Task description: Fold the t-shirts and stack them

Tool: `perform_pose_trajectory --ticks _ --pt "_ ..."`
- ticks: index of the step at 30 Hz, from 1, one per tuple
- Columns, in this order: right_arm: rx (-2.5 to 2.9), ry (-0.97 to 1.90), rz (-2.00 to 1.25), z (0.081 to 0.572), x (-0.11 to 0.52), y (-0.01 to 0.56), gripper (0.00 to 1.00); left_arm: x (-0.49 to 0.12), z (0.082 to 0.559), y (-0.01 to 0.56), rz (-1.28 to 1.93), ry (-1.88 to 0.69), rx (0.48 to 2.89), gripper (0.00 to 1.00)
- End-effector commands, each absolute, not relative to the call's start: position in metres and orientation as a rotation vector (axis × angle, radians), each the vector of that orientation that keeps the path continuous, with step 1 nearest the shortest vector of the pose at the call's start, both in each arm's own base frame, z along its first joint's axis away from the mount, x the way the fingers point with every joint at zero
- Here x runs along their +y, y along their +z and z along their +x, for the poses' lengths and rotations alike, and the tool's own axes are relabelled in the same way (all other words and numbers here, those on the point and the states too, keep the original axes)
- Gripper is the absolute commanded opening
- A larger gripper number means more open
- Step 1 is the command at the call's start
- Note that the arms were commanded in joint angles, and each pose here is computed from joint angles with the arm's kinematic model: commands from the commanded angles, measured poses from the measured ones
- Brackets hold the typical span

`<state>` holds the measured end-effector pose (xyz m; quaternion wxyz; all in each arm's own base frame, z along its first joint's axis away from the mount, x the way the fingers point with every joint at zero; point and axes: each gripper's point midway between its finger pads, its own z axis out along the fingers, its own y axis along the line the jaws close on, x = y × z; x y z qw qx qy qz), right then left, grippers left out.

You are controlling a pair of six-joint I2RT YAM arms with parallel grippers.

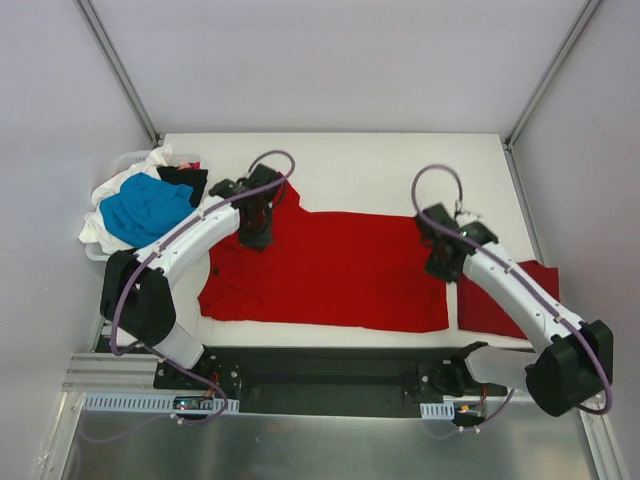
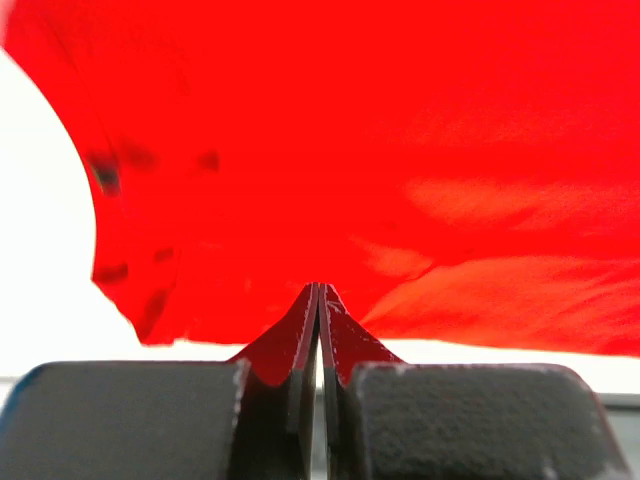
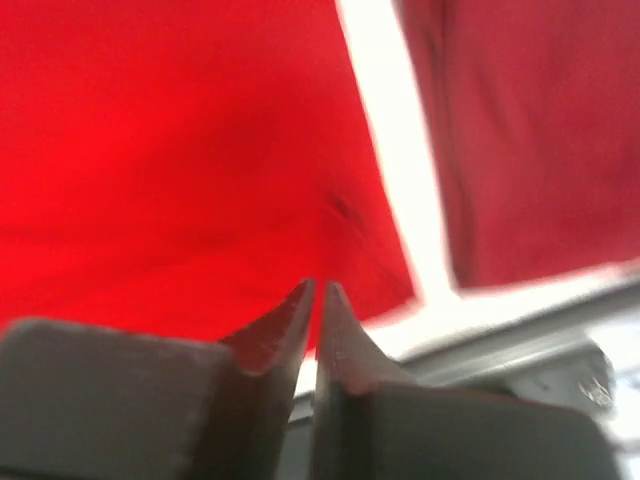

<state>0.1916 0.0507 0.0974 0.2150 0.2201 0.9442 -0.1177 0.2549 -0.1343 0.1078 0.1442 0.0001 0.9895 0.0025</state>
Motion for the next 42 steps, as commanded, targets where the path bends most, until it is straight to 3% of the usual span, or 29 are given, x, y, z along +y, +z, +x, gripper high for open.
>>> perform_pose_trajectory --ticks 1,2,5,6,10,14,17,19,26,36,38,39,42 --pt "2.528 -0.151 0.603 0.268 0.058 0.168 0.2 -0.154 0.333 0.17 0.0 -0.03 2.64 0.0" --pt "2.51 -0.112 0.545 0.283 0.062 0.184 0.34 -0.155 0.361 0.183 -0.06 -0.072 2.607 0.01" --pt "2.519 -0.019 0.49 0.305 0.074 0.182 0.54 -0.152 0.41 0.189 -0.169 -0.165 2.585 0.01" --pt "2.538 0.014 0.507 0.309 0.074 0.177 0.55 -0.152 0.423 0.188 -0.189 -0.193 2.578 0.0" --pt "2.561 0.069 0.557 0.319 0.067 0.161 0.56 -0.137 0.485 0.176 -0.323 -0.28 2.544 0.0" --pt "2.595 0.061 0.52 0.333 0.062 0.155 0.56 -0.129 0.517 0.104 -0.448 -0.359 2.654 0.0" --pt "2.602 0.074 0.489 0.335 0.065 0.157 0.56 -0.13 0.518 0.074 -0.46 -0.399 2.713 0.03" --pt "2.603 0.082 0.48 0.334 0.065 0.157 0.55 -0.133 0.515 0.066 -0.438 -0.425 2.734 0.1" --pt "2.648 0.079 0.447 0.322 0.071 0.144 0.53 -0.16 0.523 0.079 -0.35 -0.709 2.683 0.28" --pt "2.726 0.051 0.34 0.304 0.088 0.133 0.52 -0.159 0.54 0.074 -0.355 -0.715 2.649 0.29" --pt "2.749 0.035 0.316 0.299 0.09 0.129 0.52 -0.153 0.55 0.08 -0.361 -0.666 2.617 0.35" --pt "2.757 0.036 0.299 0.296 0.094 0.127 0.52 -0.149 0.552 0.081 -0.356 -0.636 2.611 0.44" --pt "2.785 0.03 0.265 0.288 0.1 0.12 0.52 -0.138 0.559 0.081 -0.343 -0.54 2.589 0.59"
